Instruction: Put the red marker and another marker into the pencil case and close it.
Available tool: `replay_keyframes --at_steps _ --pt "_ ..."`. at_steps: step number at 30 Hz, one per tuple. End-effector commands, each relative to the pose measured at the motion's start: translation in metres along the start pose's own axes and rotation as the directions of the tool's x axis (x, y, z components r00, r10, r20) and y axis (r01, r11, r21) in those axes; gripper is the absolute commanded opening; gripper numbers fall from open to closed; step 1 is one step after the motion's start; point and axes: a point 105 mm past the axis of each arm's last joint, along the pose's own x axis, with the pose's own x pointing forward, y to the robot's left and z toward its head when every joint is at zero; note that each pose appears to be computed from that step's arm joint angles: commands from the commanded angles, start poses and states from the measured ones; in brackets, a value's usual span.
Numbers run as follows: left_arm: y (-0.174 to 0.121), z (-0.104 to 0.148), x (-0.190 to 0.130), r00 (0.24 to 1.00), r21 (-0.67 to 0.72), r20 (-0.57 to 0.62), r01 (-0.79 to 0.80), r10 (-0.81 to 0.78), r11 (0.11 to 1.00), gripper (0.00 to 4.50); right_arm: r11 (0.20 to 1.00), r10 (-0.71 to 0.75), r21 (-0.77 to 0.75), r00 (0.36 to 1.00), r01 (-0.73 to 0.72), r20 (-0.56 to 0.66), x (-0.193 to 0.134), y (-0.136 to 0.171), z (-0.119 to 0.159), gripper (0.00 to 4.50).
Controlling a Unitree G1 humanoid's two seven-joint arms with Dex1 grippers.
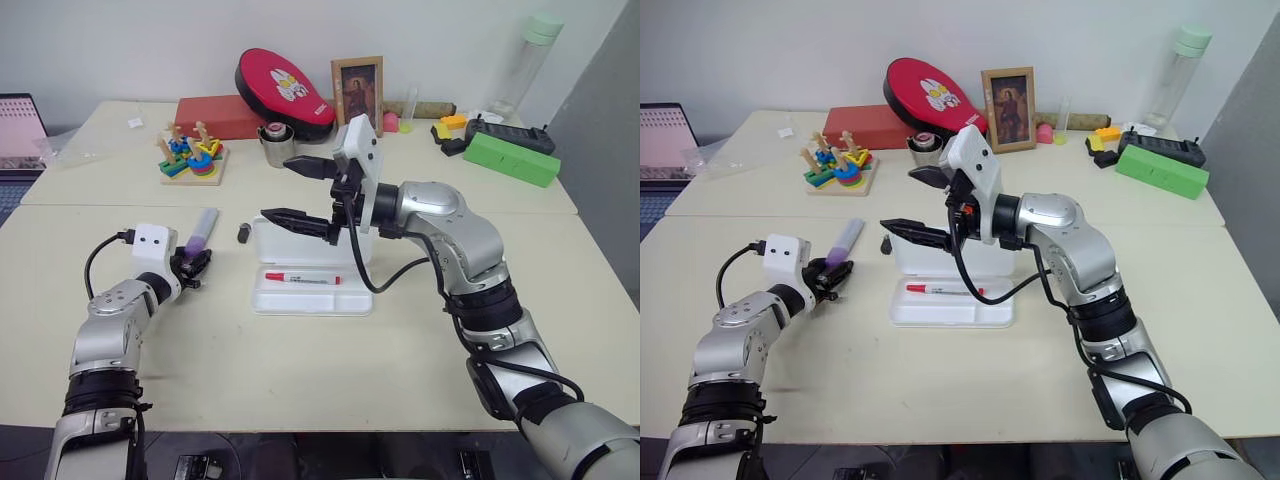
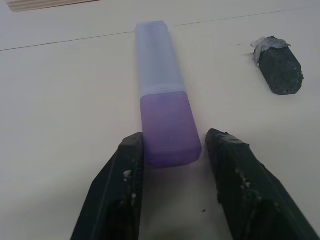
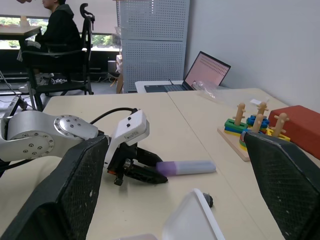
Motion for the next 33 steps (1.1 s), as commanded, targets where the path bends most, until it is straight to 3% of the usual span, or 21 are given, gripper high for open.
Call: replay_keyframes --at_steps 1,6,8,13,15,17,20,24,30,33 --pt "0.005 0.002 -0.001 0.999 0.015 0.018 -0.031 0.031 0.999 1.18 0.999 -0.008 -0.038 0.999 0.01 0.043 -0.002 -0.002 0.014 4.5" --pt "0.004 -0.001 -0.002 0.999 0.027 0.022 -0.035 0.035 0.999 1.18 1.0 -0.003 -0.016 0.999 0.004 0.046 -0.003 -0.003 0.015 4.5" --pt "0.009 0.01 -0.006 0.996 0.003 0.071 -0.05 0.049 0.999 1.18 1.0 -0.009 -0.014 0.998 0.01 0.059 -0.005 -0.006 0.018 4.5" --pt "-0.001 0.073 -0.025 0.955 -0.047 0.295 0.059 -0.042 0.997 1.18 1.0 -0.007 -0.001 0.995 0.007 0.096 -0.021 -0.012 0.029 4.5" --pt "-0.032 0.124 -0.05 0.857 0.067 0.454 0.24 -0.244 0.968 1.18 0.999 0.049 -0.006 0.996 -0.049 0.072 -0.039 -0.008 0.025 4.5" --pt "-0.068 0.156 -0.075 0.736 0.194 0.5 0.418 -0.456 0.888 1.18 0.997 0.08 0.006 0.996 -0.08 0.028 -0.055 -0.006 0.019 4.5" --pt "-0.102 0.156 -0.09 0.652 0.335 0.364 0.575 -0.665 0.746 1.18 0.994 0.111 0.013 0.993 -0.111 -0.034 -0.073 -0.001 0.01 4.5" --pt "-0.123 0.126 -0.093 0.593 0.426 0.087 0.704 -0.801 0.568 1.18 0.996 0.085 0.015 0.991 -0.084 -0.1 -0.09 -0.003 0.001 4.5" --pt "-0.112 0.07 -0.078 0.555 0.452 -0.269 0.795 -0.787 0.405 1.18 1.0 0.01 0.007 0.988 -0.009 -0.156 -0.105 -0.008 -0.009 4.5" --pt "-0.103 0.054 -0.07 0.54 0.455 -0.352 0.812 -0.764 0.364 1.18 1.0 0.002 0.011 0.986 0.0 -0.165 -0.107 -0.005 -0.012 4.5"
